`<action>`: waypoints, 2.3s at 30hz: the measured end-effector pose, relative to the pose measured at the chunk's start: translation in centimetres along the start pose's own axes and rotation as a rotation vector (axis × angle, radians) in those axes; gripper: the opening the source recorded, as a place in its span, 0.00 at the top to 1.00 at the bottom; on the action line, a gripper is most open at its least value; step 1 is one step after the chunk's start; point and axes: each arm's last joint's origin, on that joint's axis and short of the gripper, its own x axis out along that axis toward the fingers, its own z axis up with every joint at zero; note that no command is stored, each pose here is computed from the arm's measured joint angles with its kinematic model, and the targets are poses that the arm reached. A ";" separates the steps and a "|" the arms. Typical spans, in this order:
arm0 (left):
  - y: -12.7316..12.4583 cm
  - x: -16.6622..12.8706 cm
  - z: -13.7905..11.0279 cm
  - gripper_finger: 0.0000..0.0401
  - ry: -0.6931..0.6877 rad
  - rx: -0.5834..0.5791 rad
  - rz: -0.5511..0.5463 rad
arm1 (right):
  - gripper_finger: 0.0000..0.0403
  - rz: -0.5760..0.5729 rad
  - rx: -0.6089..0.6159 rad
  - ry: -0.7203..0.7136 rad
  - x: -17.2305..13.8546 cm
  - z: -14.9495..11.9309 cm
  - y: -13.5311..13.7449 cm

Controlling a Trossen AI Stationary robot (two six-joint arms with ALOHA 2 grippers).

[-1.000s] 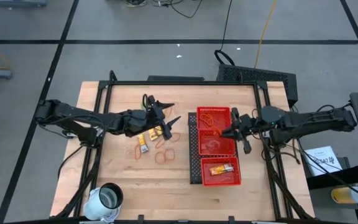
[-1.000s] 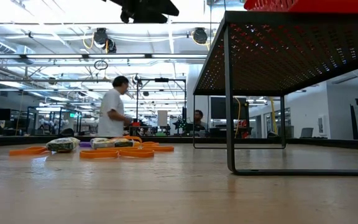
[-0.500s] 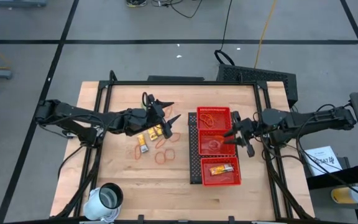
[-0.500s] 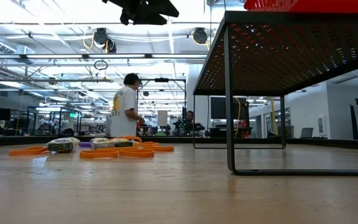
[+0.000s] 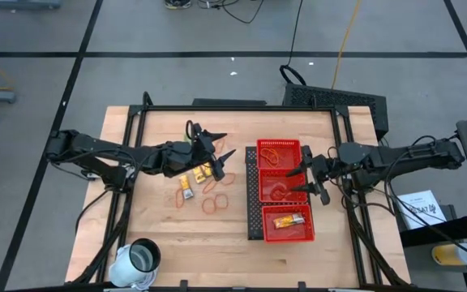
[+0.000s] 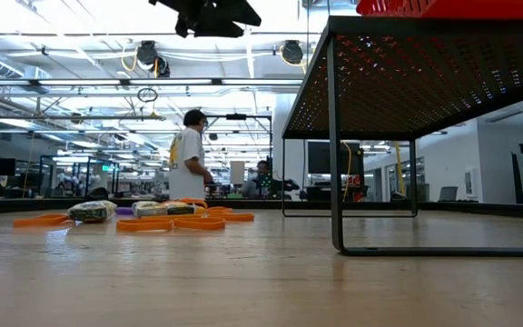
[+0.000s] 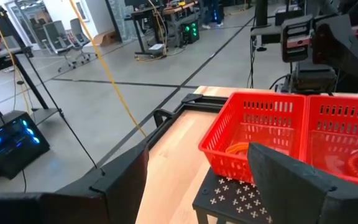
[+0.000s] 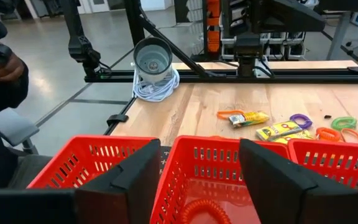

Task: Pick & Place Office Desk Supplies
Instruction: Put the orange rubber band into the top red bin on the shelf

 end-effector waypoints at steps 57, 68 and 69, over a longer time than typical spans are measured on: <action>-0.3 -8.3 -19.0 0.29 1.227 -0.745 0.303 | 0.47 -0.002 -0.087 -0.002 0.0 0.0 0.0; -0.8 -7.9 -20.0 0.34 1.289 -0.725 0.326 | 0.47 -0.002 -0.090 -0.002 0.0 0.0 0.0; -0.8 -7.9 -20.0 0.37 1.289 -0.731 0.335 | 0.47 -0.002 -0.093 -0.002 0.0 0.0 0.0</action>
